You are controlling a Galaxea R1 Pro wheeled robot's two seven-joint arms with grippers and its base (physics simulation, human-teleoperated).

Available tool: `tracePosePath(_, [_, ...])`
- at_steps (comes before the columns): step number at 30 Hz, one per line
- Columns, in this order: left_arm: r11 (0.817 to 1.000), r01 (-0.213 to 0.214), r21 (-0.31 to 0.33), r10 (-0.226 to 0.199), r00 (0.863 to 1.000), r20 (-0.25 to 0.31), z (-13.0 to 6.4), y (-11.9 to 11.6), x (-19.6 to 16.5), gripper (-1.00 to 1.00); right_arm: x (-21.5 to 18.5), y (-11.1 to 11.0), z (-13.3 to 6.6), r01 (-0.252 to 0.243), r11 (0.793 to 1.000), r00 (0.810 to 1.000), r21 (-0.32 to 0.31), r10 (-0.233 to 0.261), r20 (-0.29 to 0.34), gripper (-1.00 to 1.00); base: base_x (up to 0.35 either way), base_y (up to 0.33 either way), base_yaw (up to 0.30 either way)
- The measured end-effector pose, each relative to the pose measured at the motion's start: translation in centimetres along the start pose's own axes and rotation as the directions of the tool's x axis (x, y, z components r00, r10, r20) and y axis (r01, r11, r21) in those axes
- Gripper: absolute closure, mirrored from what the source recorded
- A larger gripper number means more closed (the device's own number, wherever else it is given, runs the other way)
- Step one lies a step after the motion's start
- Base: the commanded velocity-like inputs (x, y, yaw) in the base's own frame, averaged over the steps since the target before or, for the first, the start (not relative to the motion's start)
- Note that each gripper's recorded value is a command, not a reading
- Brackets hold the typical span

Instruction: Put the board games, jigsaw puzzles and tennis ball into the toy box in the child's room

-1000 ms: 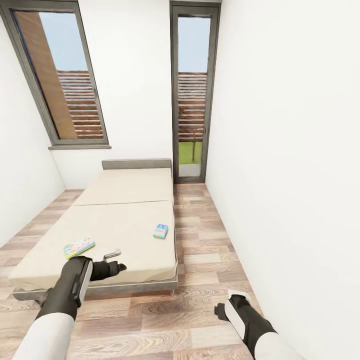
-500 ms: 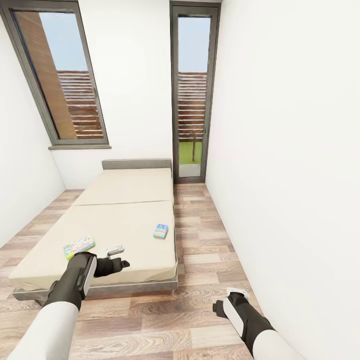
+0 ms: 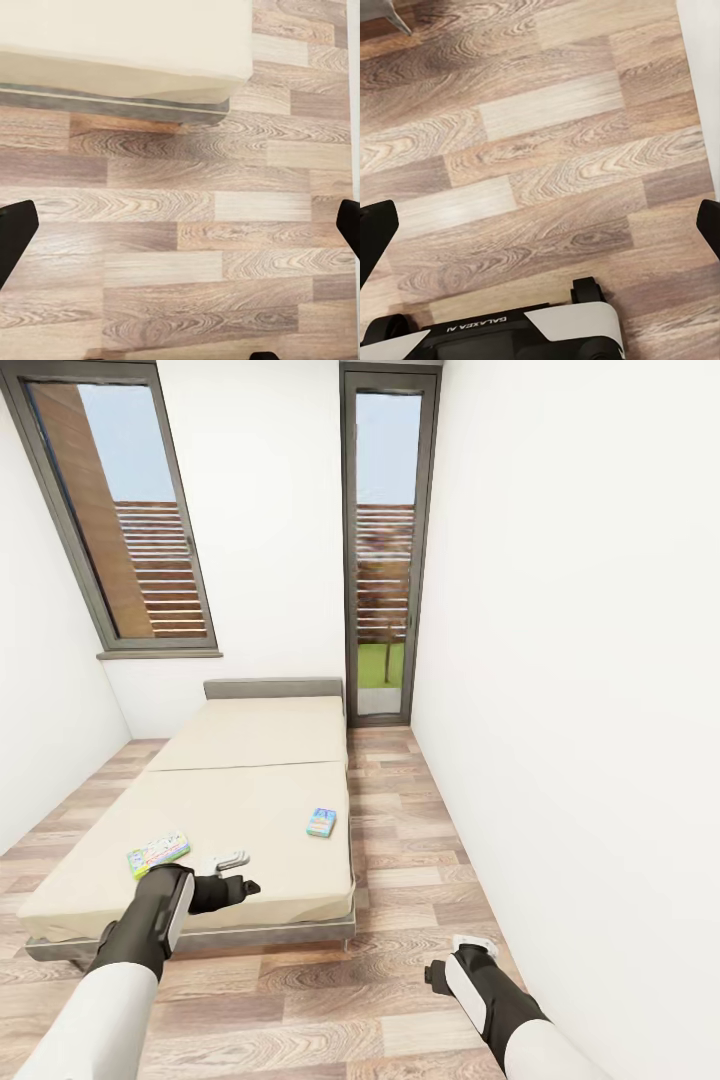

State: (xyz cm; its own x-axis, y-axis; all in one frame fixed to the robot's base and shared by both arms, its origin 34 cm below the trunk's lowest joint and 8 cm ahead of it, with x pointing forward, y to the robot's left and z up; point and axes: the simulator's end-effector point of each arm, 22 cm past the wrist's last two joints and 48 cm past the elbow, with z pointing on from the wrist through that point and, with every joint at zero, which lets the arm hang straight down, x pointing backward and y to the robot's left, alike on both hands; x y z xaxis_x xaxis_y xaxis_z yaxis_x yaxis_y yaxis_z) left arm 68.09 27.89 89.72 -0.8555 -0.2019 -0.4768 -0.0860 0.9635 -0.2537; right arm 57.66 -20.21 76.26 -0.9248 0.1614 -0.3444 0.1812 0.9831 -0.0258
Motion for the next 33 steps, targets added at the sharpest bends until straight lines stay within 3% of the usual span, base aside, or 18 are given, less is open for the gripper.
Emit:
tracePosePath(15, [1.0, -0.007, 0.007, 0.007, 1.0, 0.021, -0.1, -0.3, -0.6, -1.0, 0.0, -0.1, 0.0, 0.0, 1.0, 1.0, 0.0, 0.0, 0.001, -1.0, 0.025, 0.0, 0.0])
tracePosePath(33, [1.0, -0.018, 0.005, 0.018, 0.999, 0.045, -0.2, -0.3, -1.1, -1.0, 0.0, -0.1, 0.0, -0.001, 1.0, 1.0, 0.001, 0.001, 0.003, -1.0, 0.315, 0.0, 0.0])
